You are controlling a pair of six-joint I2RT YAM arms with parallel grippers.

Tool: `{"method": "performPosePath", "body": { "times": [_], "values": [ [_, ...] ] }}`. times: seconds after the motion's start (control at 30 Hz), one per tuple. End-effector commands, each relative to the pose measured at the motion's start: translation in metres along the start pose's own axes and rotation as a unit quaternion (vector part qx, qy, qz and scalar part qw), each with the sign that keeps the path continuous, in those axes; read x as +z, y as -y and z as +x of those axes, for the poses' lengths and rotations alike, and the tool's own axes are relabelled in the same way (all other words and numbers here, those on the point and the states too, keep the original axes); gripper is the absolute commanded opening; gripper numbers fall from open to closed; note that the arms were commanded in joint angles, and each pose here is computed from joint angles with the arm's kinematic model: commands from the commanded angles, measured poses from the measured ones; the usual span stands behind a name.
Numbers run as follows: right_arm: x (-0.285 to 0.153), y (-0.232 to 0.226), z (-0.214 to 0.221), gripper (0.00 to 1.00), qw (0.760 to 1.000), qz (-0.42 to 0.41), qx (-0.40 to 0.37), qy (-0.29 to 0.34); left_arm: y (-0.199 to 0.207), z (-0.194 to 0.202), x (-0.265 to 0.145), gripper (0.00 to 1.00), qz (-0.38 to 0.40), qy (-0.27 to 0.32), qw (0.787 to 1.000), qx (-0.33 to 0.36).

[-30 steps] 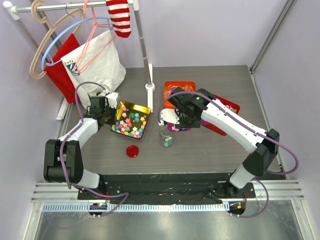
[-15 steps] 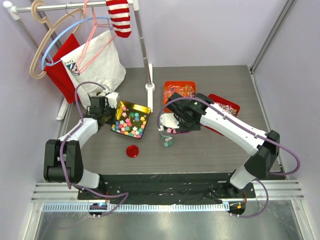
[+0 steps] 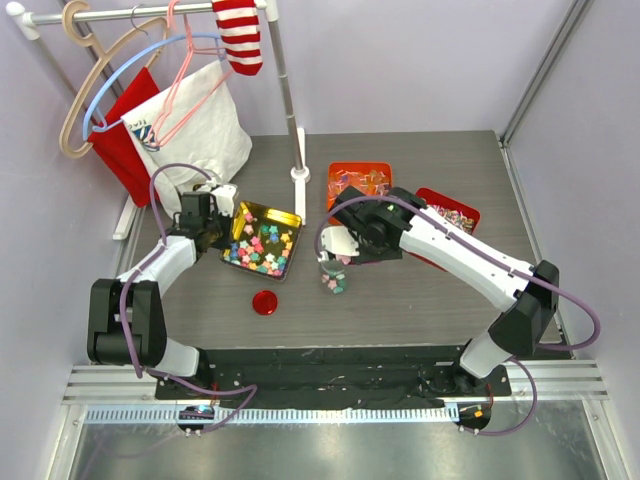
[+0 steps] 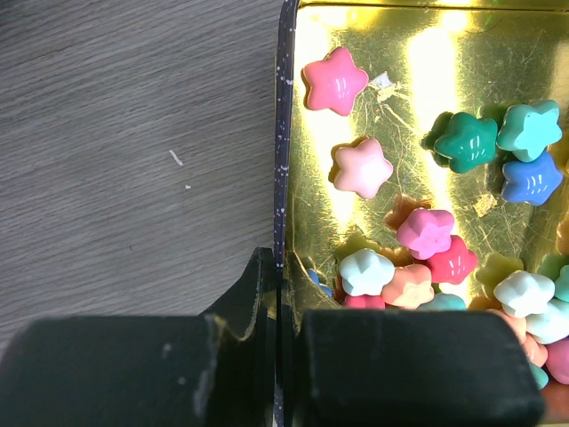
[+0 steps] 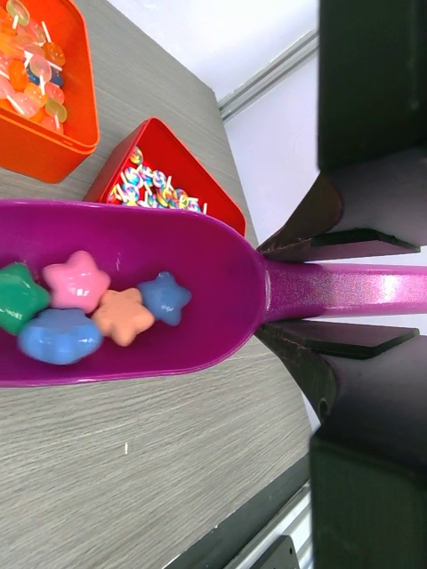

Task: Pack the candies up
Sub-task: Place the fake candies in the packing bottle.

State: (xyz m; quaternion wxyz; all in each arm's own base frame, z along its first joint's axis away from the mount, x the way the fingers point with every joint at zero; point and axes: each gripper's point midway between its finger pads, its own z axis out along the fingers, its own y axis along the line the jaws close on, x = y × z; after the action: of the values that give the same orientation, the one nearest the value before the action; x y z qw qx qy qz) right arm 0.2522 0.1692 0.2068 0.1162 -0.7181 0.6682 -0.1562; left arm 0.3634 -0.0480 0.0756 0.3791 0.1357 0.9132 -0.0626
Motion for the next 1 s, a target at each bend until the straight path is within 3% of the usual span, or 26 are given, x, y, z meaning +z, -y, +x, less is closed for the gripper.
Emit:
{"method": "performPosePath", "body": {
  "times": [0.0, 0.97],
  "values": [
    [-0.0246, -0.0123, 0.0297, 0.01, 0.998, -0.01, -0.022, -0.05, -0.001, -0.0297, -0.0013, 0.0, 0.005, 0.054, 0.999, 0.001],
    [-0.0333, -0.0111, 0.0272, 0.01, 0.994, 0.034, -0.061, -0.079, -0.0015, -0.0274, 0.0, 0.0, 0.005, 0.051, 0.999, 0.0]
  ]
}}
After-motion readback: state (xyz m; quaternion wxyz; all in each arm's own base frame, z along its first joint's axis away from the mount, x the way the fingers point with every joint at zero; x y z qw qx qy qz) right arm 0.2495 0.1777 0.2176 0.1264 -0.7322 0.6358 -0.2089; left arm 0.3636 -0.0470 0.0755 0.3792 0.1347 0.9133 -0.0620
